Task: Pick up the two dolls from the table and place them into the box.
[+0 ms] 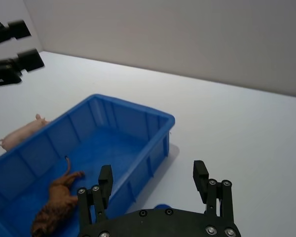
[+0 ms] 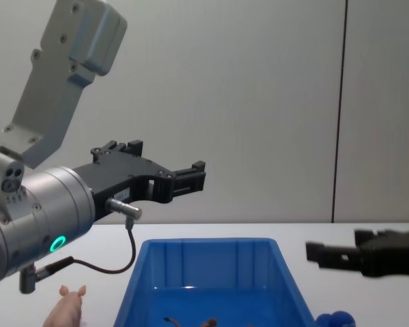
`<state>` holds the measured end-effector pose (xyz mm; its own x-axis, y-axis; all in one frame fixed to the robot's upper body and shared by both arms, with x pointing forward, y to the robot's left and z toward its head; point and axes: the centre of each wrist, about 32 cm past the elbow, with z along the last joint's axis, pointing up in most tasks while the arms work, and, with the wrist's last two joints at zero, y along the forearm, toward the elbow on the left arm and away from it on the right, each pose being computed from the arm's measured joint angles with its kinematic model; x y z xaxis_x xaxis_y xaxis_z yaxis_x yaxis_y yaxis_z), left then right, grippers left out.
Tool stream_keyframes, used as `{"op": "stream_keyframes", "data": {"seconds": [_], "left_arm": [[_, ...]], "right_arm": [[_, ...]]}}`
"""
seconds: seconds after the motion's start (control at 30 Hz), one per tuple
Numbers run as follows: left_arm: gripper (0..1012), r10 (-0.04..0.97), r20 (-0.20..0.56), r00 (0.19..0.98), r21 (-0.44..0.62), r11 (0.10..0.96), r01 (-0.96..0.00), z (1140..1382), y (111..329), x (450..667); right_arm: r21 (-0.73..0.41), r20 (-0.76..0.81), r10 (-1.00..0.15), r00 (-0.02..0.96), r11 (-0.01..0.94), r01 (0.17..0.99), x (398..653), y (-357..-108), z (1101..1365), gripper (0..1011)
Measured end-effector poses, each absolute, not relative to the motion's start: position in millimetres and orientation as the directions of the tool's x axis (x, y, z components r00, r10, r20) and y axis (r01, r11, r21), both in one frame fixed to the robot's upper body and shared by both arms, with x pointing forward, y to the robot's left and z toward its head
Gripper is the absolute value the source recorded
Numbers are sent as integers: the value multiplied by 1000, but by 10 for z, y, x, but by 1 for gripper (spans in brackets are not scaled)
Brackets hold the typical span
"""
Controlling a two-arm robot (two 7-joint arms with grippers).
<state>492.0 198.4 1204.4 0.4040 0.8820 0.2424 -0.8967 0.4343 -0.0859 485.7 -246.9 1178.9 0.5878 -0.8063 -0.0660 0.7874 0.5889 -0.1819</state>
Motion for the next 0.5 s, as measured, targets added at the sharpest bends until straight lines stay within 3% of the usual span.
{"op": "stream_keyframes", "data": {"seconds": [0.5], "left_arm": [[1002,882,242,404,-86,434,-897,12044,1984,4920]], "right_arm": [[-273,-86,-824,560,560,782,4833,-2580,11548,1001]]}}
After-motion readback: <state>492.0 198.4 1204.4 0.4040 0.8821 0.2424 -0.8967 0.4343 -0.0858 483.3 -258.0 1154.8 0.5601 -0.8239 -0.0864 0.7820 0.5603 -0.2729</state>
